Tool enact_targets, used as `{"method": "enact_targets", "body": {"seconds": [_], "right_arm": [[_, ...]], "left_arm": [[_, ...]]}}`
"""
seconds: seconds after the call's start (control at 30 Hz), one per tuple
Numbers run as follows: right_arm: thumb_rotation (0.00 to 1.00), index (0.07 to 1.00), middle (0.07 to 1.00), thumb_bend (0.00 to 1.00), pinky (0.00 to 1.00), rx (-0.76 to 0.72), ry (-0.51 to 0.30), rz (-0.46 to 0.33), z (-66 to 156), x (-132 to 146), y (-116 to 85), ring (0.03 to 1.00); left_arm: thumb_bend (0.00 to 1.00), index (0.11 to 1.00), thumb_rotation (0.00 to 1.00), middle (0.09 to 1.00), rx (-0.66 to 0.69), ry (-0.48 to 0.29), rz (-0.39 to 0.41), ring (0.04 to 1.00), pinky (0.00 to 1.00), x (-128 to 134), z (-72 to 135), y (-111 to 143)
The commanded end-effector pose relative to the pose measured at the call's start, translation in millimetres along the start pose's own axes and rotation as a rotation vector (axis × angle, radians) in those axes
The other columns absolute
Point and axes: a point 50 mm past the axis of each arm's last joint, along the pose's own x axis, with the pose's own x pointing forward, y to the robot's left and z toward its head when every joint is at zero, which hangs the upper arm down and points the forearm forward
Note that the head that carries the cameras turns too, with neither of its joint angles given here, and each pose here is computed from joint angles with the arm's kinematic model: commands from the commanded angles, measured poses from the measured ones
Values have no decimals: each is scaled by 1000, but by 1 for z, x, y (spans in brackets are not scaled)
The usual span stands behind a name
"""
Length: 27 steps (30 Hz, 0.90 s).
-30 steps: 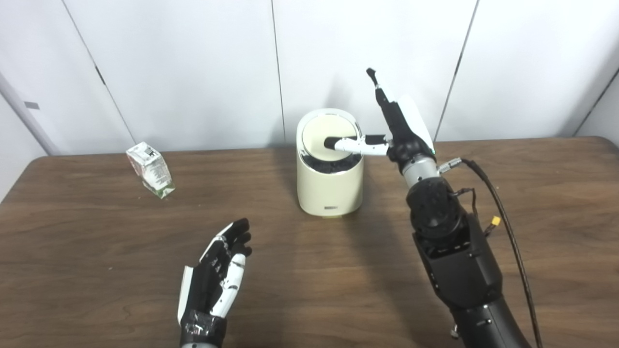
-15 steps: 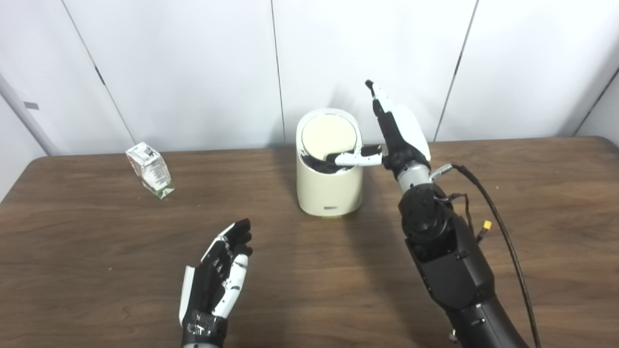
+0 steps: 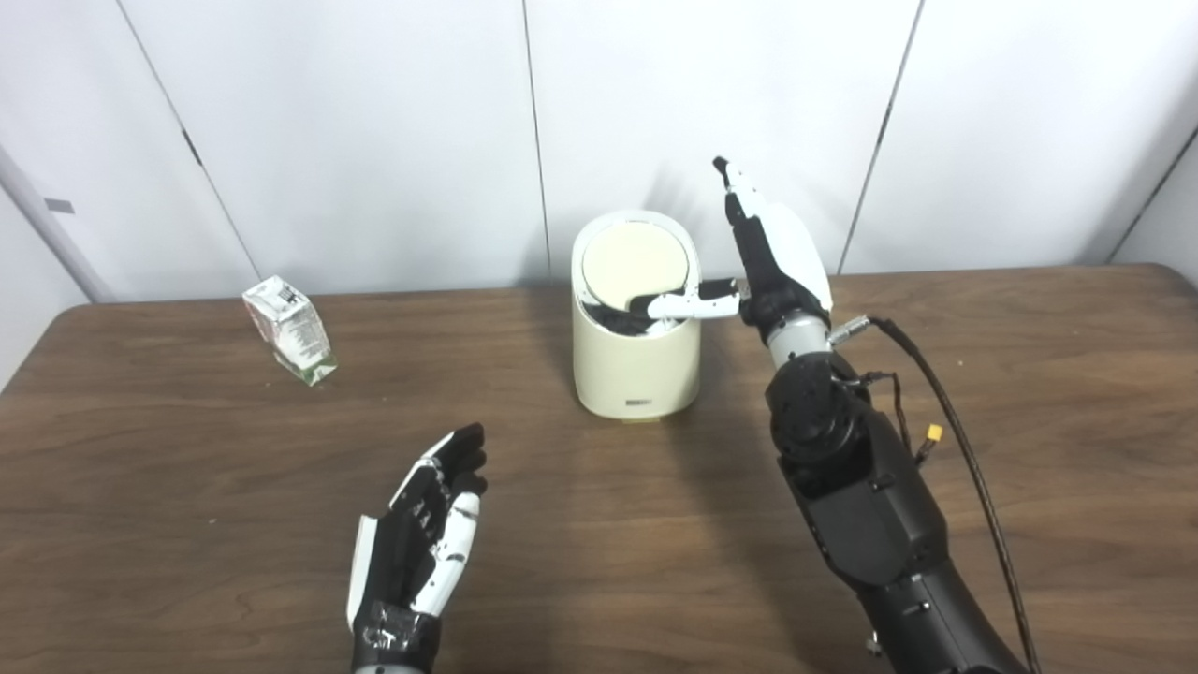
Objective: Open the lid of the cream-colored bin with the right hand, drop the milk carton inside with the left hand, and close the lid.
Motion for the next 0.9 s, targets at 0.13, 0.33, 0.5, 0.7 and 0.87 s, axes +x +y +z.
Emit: {"method": "enact_targets", "body": {"seconds": [0.13, 0.33, 0.5, 0.7, 0.87], "right_arm": [[344, 1000, 1000, 782, 991, -41, -13, -11, 11, 10, -6, 1000], [385, 1000, 1000, 796, 991, -53, 2, 5, 12, 10, -4, 1000], [409, 1000, 1000, 820, 985, -67, 8, 7, 12, 9, -1, 1000], [394, 1000, 1000, 824, 990, -67, 11, 9, 11, 9, 0, 1000], [396, 1000, 1000, 827, 989, -83, 25, 13, 9, 10, 1, 1000]], "left_arm": [[165, 838, 470, 856, -31, -55, 6, 846, 805, -5, 5, -3], [166, 843, 497, 858, -24, -52, 4, 847, 801, -5, 5, -4], [175, 839, 501, 852, -27, -54, 9, 841, 795, -5, 5, -5], [167, 837, 489, 854, -13, -65, 6, 844, 792, -6, 6, -6], [164, 835, 491, 852, -20, -59, 7, 844, 803, -7, 7, -7]]}}
